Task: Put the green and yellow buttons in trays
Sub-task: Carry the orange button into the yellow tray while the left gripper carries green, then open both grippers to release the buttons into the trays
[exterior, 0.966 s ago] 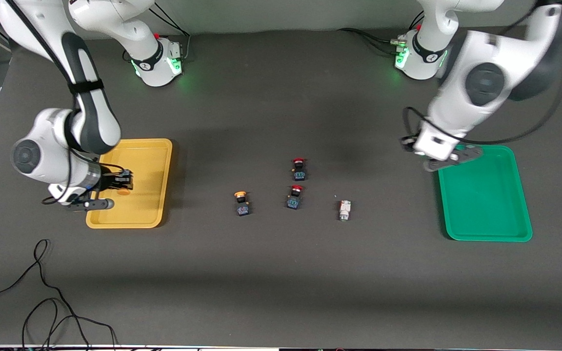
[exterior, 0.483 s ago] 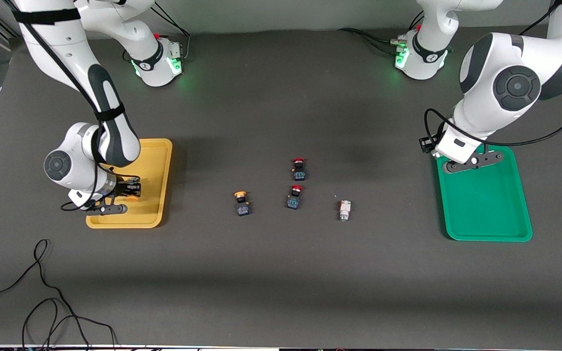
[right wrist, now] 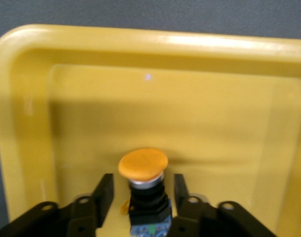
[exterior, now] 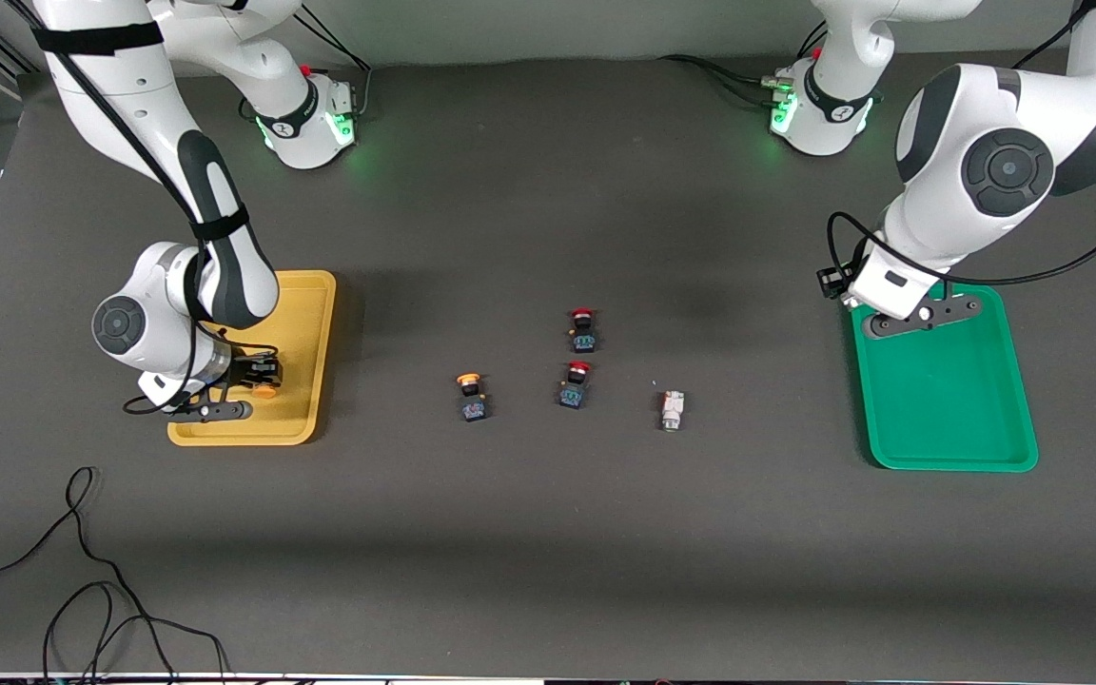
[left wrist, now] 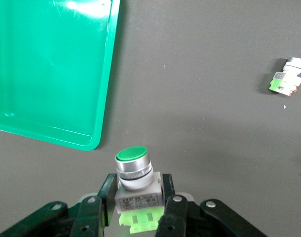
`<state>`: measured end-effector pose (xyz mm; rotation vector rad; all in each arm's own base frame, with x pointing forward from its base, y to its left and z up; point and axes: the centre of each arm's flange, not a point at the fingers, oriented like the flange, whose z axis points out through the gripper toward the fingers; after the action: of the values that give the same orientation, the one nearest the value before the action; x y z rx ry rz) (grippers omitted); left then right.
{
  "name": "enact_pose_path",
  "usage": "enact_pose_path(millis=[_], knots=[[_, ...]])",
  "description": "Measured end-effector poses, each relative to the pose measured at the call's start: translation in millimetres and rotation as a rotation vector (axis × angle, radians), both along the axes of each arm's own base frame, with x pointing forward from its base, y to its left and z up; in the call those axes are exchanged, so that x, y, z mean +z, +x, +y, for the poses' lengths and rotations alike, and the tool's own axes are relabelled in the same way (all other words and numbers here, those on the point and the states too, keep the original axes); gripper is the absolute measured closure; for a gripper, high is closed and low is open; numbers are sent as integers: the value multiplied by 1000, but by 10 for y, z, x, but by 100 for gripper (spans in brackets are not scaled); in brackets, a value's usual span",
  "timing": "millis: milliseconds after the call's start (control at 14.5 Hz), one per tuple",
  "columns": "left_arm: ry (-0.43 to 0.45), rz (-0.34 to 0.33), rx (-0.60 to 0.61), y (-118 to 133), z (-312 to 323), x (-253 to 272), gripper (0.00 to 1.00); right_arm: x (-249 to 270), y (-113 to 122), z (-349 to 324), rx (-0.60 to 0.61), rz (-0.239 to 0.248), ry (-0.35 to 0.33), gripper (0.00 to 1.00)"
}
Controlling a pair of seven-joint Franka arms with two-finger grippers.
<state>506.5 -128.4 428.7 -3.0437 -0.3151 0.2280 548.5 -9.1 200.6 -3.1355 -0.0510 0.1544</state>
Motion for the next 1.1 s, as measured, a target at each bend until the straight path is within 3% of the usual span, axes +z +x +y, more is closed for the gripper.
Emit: enact_pose_path(millis=[207, 276, 483, 552, 690, 828, 1103], knots=[[1, 6, 0, 7, 0, -37, 59, 454, 109, 108, -16, 37, 80, 5], [1, 6, 0, 8, 0, -35, 59, 725, 170, 161, -31, 54, 114, 0], [1, 6, 0, 8, 0, -35, 59, 1609, 357, 344, -102, 82, 181, 0], [-2, -5, -83, 70, 138, -87, 59, 1868, 420, 438, -125, 88, 189, 0], [-51, 3, -150, 302, 1232, -393, 59, 2199, 511, 757, -165, 81, 183, 0], [-94, 20, -180, 321, 2000, -635, 59, 2288, 558, 1169, -195, 70, 164, 0], [-102, 22, -238, 357, 1795, -650, 59, 2100, 600, 1791, -227, 91, 122, 0]])
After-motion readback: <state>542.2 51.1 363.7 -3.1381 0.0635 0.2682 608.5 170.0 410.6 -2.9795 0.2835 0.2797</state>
